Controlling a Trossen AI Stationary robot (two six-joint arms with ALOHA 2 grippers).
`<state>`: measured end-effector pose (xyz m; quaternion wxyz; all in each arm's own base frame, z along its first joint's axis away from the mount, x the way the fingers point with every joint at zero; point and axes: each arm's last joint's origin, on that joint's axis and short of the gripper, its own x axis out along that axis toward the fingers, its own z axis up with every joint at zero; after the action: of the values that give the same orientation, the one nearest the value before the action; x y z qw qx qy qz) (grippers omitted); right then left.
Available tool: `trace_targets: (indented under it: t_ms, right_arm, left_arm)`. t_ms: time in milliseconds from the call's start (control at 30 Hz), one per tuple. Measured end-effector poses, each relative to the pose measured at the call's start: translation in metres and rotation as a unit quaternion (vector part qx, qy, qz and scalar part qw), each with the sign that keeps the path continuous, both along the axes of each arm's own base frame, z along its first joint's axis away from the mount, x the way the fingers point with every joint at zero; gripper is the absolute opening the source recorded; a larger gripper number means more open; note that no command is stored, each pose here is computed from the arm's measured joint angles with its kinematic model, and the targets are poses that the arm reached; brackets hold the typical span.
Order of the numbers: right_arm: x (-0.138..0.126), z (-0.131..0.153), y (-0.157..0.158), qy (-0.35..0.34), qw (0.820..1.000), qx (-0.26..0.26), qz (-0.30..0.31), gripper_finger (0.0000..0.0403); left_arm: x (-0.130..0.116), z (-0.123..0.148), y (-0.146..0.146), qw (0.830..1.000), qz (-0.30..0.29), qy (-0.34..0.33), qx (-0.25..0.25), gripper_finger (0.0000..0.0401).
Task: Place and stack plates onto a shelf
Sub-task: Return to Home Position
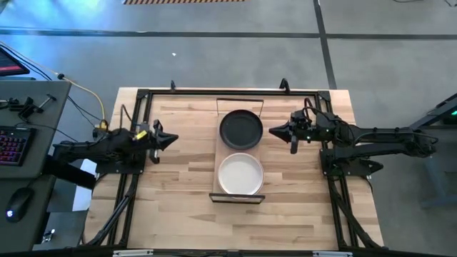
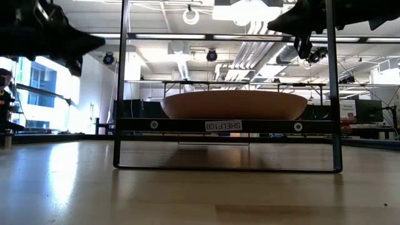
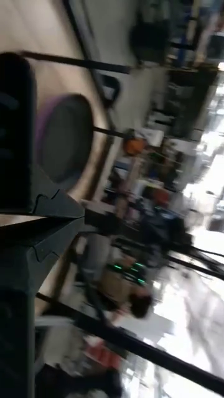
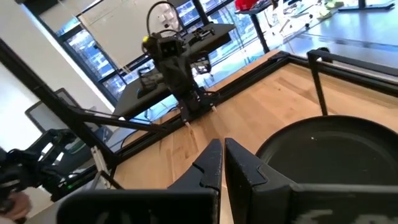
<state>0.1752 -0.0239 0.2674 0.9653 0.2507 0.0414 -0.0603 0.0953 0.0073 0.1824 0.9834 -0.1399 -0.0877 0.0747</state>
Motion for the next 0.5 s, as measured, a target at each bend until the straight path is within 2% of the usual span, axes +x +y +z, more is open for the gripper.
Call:
trace_targets:
  t_ms: [100,267,367,500]
  right_arm:
    - [0.0,0.0,0.0004,0.0,1.0,0.001,0.007,0.0]
    - [0.0,-0.0005,0.0005,0.003,1.0,-0.001,0.009,0.0]
    - [-0.0002,-0.0007,0.0018,0.004,0.999,-0.006,0.031,0.0]
    - [-0.002,-0.0033,0.0052,0.013,0.997,-0.034,0.061,0.0]
  left_arm:
    - [0.0011,-0.0117,0.0001,0.998,0.0,0.06,-0.003,0.0]
    - [0.0011,-0.0117,0.0001,0.998,-0.006,0.062,0.006,0.0]
    - [0.0014,-0.0121,0.0017,0.998,0.009,0.063,-0.006,0.0]
    - [0.0022,-0.0131,0.0022,0.997,0.013,0.074,0.017,0.0]
